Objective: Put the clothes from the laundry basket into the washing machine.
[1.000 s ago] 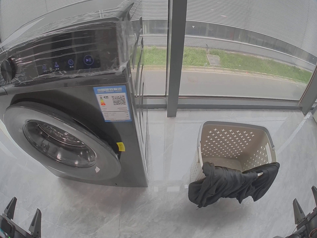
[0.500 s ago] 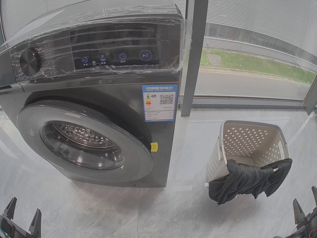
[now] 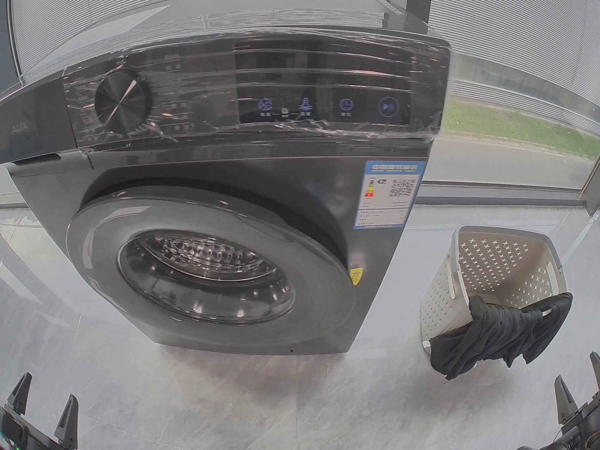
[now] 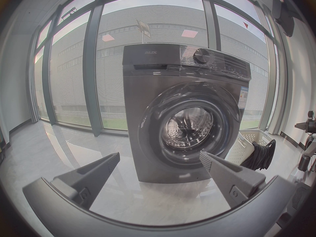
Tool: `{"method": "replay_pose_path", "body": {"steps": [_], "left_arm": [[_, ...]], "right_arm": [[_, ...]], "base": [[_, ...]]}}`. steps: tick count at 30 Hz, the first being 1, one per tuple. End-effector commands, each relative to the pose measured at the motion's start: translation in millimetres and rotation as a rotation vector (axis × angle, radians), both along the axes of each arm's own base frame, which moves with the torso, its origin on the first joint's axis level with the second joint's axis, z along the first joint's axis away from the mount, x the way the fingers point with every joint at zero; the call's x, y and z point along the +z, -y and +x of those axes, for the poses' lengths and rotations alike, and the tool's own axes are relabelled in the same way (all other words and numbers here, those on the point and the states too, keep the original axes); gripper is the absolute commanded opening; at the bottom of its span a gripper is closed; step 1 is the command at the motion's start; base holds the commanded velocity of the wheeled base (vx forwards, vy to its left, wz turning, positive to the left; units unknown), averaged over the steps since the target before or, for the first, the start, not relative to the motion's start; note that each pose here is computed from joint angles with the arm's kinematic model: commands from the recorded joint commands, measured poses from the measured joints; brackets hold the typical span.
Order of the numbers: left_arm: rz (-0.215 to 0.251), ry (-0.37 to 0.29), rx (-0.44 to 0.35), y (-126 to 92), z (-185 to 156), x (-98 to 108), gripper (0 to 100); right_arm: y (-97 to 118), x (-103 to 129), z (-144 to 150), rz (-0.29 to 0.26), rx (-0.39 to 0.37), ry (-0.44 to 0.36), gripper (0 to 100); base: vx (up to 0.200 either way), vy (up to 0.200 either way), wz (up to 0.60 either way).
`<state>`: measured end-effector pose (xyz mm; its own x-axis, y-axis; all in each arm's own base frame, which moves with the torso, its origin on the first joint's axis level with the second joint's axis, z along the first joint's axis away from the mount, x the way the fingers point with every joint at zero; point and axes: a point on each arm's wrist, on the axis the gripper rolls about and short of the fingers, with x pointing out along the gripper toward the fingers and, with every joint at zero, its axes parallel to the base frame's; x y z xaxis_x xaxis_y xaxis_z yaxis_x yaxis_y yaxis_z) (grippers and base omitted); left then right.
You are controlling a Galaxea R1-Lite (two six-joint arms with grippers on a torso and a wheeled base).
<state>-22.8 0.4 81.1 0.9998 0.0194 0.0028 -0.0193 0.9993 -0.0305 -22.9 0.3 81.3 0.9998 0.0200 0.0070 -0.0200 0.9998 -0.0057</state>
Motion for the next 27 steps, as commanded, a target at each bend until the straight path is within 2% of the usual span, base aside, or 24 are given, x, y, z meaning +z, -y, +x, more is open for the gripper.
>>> {"method": "replay_pose_path", "body": {"steps": [1,15,27], "left_arm": [[0.000,-0.001,0.001,0.0,0.1,-4.3,100],[0.000,-0.001,0.001,-0.1,0.1,-4.3,100],[0.000,-0.001,0.001,0.0,0.1,-4.3,100]], "right_arm": [[0.0,-5.2,0.1,-0.001,0.001,-0.001,100],[0.0,-5.2,0.1,-0.001,0.001,-0.001,100],[0.0,-5.2,0.1,-0.001,0.001,-0.001,100]], "base": [[0.000,0.200,0.00],[0.000,0.200,0.00],[0.000,0.000,0.00]]}}
